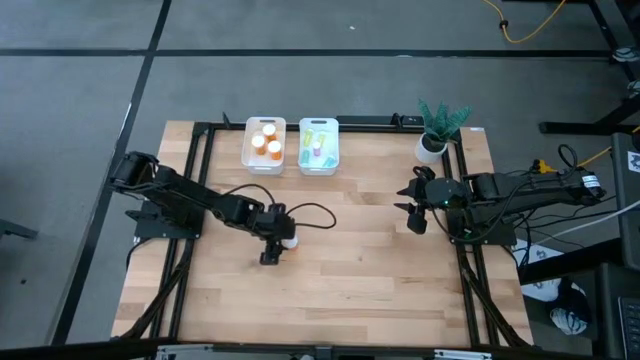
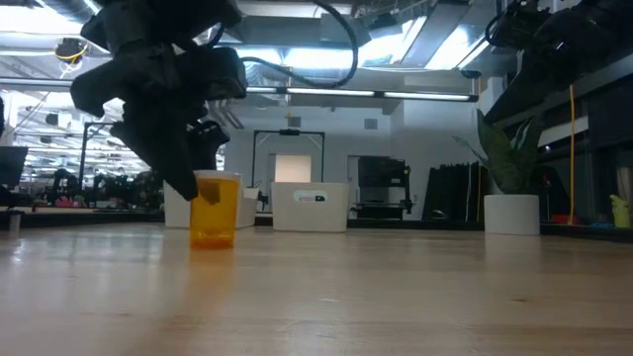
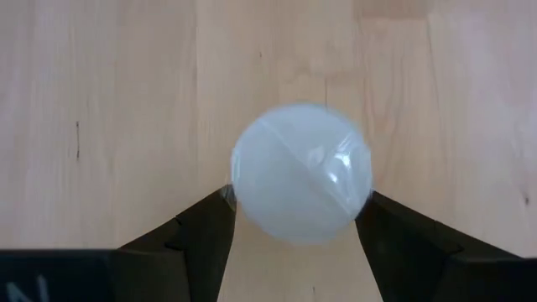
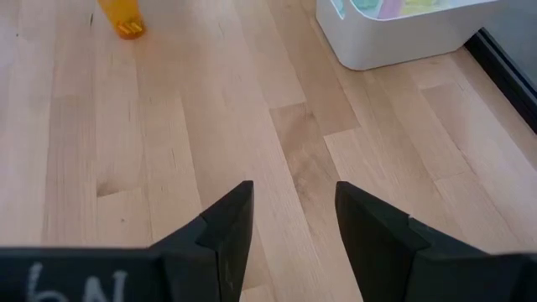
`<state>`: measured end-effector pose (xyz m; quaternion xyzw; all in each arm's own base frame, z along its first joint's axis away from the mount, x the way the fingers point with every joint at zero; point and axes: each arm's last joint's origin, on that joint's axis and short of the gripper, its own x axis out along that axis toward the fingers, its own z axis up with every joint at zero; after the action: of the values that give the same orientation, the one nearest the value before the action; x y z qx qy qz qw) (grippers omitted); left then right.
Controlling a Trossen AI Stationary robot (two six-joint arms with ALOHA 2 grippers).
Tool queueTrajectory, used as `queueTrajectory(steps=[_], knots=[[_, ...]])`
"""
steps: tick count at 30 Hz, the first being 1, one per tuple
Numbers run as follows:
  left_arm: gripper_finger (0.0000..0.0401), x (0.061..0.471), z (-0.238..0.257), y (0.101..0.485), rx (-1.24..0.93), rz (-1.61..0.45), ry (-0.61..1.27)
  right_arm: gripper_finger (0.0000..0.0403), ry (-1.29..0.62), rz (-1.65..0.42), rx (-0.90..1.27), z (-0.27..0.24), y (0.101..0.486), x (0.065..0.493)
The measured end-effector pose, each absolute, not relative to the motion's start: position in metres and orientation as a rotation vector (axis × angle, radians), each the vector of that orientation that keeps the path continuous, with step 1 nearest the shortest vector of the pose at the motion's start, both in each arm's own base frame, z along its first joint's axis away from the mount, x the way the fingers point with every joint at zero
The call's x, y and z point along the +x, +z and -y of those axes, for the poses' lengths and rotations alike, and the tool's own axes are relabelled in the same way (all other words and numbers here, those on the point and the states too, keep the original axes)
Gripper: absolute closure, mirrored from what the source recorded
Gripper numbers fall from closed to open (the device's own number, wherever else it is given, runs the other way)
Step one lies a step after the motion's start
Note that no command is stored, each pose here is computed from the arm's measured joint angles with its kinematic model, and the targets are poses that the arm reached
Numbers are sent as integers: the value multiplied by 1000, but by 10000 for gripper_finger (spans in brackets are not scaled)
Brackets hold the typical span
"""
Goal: Pick and place medicine bottles into bin by pill shape (circle, oval)
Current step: Put the large orange pill bottle into the left white bin
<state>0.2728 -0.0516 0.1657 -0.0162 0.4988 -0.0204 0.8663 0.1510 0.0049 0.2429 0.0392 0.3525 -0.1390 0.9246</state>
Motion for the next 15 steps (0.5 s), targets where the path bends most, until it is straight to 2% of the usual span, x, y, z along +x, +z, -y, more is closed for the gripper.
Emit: queueTrajectory(steps=[15], knots=[[170, 281, 53, 170, -23, -951, -67, 231, -286, -723, 82, -5, 243, 151]])
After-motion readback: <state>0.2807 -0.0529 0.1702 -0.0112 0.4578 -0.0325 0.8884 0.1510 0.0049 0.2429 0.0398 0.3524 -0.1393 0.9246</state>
